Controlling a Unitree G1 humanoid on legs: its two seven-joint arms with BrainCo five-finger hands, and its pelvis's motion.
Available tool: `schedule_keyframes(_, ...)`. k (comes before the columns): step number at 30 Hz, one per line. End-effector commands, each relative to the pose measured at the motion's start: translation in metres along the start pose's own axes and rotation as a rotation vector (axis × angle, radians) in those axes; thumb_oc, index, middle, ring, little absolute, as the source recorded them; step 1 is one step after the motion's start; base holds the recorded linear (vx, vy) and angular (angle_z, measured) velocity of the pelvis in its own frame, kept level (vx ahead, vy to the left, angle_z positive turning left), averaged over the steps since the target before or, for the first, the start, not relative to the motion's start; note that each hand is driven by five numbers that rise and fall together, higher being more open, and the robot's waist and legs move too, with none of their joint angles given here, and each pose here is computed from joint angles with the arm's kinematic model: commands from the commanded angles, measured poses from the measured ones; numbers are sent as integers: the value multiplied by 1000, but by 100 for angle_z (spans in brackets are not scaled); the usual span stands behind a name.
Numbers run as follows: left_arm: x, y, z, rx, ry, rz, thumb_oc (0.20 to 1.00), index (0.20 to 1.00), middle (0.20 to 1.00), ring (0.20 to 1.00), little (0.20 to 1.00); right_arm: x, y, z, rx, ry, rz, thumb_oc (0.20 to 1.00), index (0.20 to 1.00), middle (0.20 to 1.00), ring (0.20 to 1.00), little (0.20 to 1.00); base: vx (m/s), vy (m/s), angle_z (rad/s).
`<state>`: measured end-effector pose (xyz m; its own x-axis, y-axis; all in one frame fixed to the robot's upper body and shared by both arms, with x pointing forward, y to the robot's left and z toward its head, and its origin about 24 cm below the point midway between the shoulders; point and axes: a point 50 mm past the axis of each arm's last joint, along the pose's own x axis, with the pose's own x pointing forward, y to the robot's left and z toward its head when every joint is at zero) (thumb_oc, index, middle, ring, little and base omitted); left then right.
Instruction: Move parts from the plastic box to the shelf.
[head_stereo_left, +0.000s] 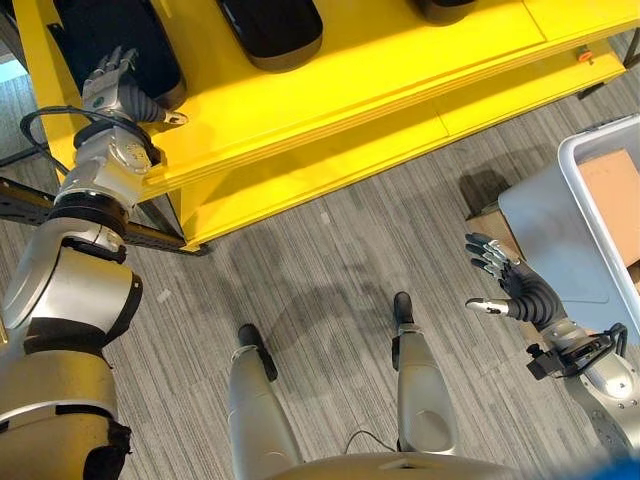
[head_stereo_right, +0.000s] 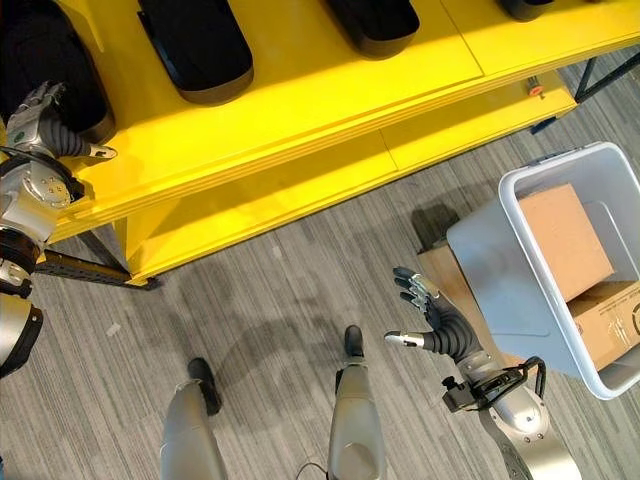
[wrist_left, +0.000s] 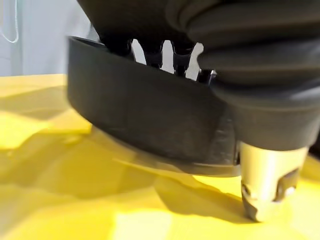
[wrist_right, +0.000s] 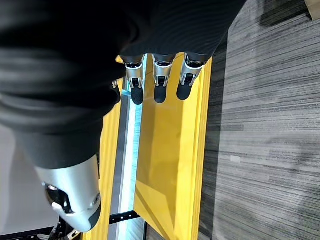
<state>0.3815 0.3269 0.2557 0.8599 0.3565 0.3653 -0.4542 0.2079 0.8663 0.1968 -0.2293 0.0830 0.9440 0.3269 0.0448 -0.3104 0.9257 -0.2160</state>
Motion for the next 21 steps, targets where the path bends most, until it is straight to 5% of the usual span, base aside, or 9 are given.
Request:
schedule_keyframes(1,-1,17,-29,81,77,19,1000,1000,1000,1000,1000,-1,-17,17,-43,-72,-45,1000,1000,1000,1000,1000,0,0,0)
schedule_keyframes(21,5,52,-16,155,-30,132,1000,1000,1000,1000,1000,6,-17,20,-57,-96,-37,1000,1000,1000,1000,1000,0,0,0)
